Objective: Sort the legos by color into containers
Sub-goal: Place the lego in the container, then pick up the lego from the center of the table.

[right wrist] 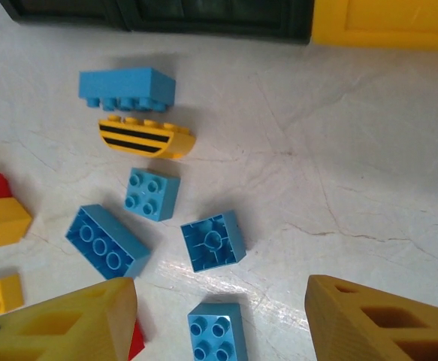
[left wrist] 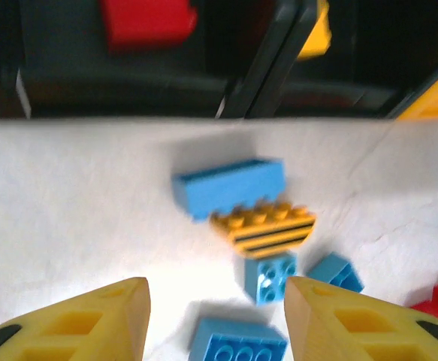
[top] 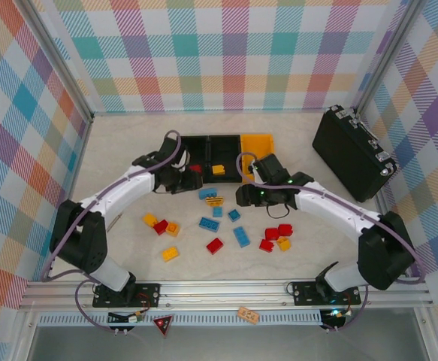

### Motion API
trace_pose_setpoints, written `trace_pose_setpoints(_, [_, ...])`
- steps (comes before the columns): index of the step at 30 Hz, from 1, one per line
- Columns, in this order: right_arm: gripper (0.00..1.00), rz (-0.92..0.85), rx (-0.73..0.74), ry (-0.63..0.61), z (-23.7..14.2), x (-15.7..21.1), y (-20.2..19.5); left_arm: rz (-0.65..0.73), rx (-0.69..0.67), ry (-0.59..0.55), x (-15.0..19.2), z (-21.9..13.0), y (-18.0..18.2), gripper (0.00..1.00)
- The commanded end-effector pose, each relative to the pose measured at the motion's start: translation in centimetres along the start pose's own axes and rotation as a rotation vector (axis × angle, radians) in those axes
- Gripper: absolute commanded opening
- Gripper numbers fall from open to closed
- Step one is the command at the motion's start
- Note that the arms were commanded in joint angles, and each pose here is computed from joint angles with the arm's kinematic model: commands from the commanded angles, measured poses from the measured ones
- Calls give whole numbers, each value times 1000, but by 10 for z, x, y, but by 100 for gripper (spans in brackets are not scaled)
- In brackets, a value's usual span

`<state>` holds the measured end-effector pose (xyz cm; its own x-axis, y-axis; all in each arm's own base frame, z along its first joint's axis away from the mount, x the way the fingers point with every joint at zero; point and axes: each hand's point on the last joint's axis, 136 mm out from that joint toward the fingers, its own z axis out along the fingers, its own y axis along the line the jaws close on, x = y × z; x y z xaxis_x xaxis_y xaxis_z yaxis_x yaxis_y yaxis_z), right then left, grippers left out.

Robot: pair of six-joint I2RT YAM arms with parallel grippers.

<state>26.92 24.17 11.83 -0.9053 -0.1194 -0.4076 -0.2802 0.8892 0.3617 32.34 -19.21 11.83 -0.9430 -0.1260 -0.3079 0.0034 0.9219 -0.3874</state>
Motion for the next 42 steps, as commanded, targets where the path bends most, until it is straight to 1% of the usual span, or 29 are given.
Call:
trace_pose_setpoints(1, [61, -49, 34, 74, 20, 19, -3, -50, 25, 14, 22, -6, 3, 51])
trace_pose_setpoints(4, [61, -65, 34, 103, 32, 25, 2, -69, 15, 18, 36, -9, 12, 52])
trace_pose_setpoints(13, [61, -122, 65, 185, 60, 38, 9, -115, 87, 58, 65, -10, 14, 55])
trace_pose_setpoints(16, [60, -136, 75, 195, 66, 39, 11, -134, 109, 61, 70, -8, 14, 56])
trace_pose_setpoints(24, [59, -156, 123, 220, 83, 36, 10, -145, 92, 74, 74, 0, 20, 56])
trace_pose_setpoints(31, [51, -170, 148, 230, 90, 37, 6, -152, 87, 76, 74, 4, 21, 56])
trace_pose_setpoints(36, [38, -182, 174, 222, 87, 35, 2, -154, 90, 73, 73, 6, 20, 56])
trace_pose_setpoints(42, [35, -187, 181, 181, 70, 27, 4, -141, 113, 75, 71, 10, 12, 56])
